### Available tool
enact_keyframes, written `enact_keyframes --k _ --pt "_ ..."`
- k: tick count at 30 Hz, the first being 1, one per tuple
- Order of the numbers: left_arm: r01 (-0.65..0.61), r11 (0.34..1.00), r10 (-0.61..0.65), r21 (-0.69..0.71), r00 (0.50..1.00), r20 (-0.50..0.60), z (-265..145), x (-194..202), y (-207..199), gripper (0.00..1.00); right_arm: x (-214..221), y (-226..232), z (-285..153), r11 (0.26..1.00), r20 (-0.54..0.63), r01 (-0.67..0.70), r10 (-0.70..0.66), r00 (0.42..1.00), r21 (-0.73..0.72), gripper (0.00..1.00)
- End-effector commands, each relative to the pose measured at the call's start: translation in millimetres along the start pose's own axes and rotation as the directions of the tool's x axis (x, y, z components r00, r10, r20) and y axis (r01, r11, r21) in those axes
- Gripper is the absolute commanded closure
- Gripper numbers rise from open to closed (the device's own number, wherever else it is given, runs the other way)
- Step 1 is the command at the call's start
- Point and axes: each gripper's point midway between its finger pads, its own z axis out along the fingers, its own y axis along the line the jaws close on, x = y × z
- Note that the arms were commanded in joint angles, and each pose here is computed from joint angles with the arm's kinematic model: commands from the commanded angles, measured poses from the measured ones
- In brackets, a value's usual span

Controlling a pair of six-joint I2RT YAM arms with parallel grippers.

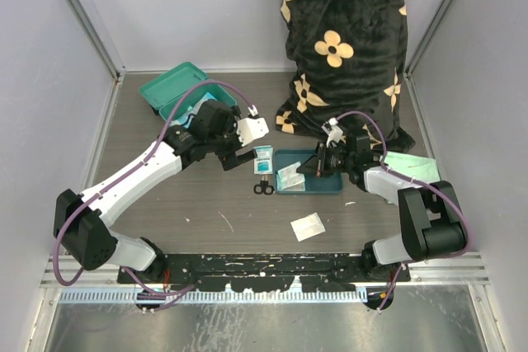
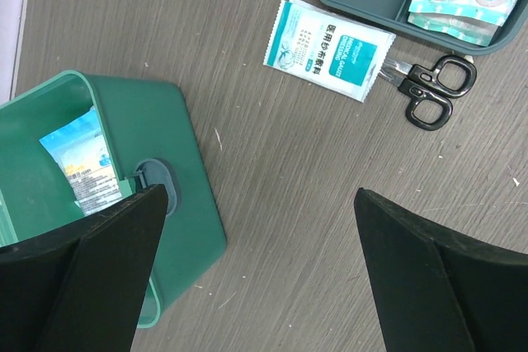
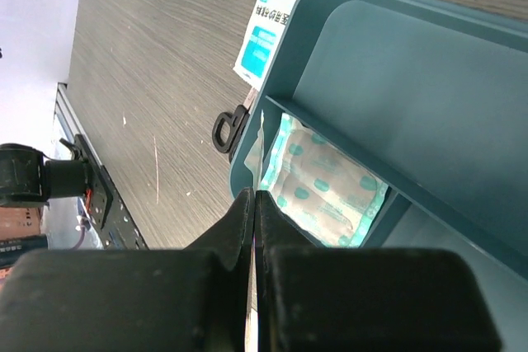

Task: Organize the medicine kit
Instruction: Place the medical item at the medicine box compartment.

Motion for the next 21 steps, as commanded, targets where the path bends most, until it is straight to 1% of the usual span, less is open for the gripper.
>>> enact_keyframes --k 1,11,14,21 --pt "0.018 1.0 -0.017 -0.015 0.998 0.055 -3 -17 9 0.02 -14 -1 3 0.999 0.057 0.033 -0.032 0.998 -0.011 0.99" --pt "0.013 1.0 -0.012 -0.018 0.999 0.053 -2 -15 8 0.02 -1 -8 11 1.0 0.044 0.001 -0.001 0.999 0.0 0.98" --pt "0.011 1.0 -0.01 -0.015 0.999 0.052 -1 -14 7 0.02 2 -8 14 1.0 0.043 0.006 -0.005 0.999 -0.003 0.96" --pt "0.01 1.0 -0.009 -0.01 0.999 0.048 0 -13 6 0.02 6 -13 17 1.0 0.033 0.001 -0.001 0.999 0.009 0.86"
